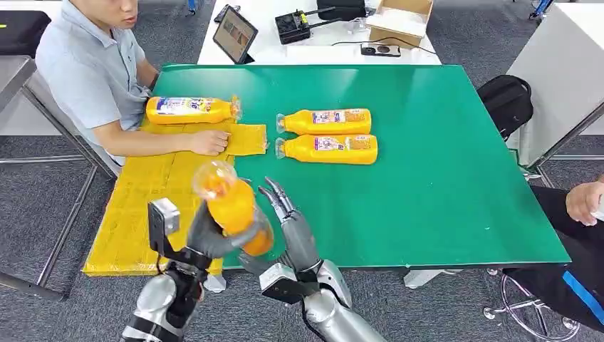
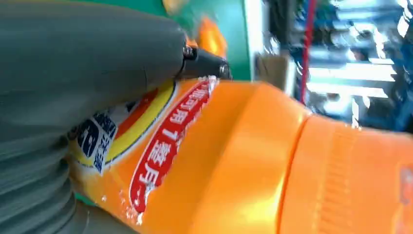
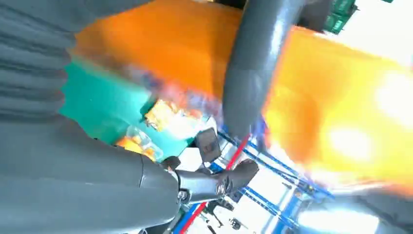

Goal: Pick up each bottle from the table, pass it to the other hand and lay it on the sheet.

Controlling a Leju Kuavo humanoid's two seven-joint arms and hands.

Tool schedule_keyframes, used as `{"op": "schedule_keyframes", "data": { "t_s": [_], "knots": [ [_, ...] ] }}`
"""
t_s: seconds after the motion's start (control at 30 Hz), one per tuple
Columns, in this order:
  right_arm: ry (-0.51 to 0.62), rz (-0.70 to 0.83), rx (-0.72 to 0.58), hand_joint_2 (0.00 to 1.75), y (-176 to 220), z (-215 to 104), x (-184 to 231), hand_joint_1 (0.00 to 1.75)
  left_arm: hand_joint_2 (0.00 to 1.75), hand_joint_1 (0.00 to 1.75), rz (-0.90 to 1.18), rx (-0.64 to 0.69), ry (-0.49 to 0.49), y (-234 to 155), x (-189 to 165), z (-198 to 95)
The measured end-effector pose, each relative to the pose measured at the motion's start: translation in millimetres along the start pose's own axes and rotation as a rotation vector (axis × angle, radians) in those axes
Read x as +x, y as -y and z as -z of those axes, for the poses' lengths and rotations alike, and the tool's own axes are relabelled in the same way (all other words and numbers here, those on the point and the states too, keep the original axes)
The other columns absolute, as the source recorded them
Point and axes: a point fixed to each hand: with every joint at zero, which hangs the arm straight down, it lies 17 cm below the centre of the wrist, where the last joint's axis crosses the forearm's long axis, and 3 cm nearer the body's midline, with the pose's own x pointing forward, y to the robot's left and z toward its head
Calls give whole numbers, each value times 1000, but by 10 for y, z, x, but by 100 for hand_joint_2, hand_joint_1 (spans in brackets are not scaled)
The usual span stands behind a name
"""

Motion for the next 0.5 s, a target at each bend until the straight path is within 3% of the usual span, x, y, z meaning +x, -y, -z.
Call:
{"op": "schedule_keyframes", "data": {
  "t_s": [0.37,0.5],
  "knots": [
    [12,9,-41,0,150,16,37,0,175,175,212,173,-45,-864,-63,4],
    [13,15,-42,0,150,15,49,0,175,175,396,235,-29,-1073,-11,43]
  ]
}}
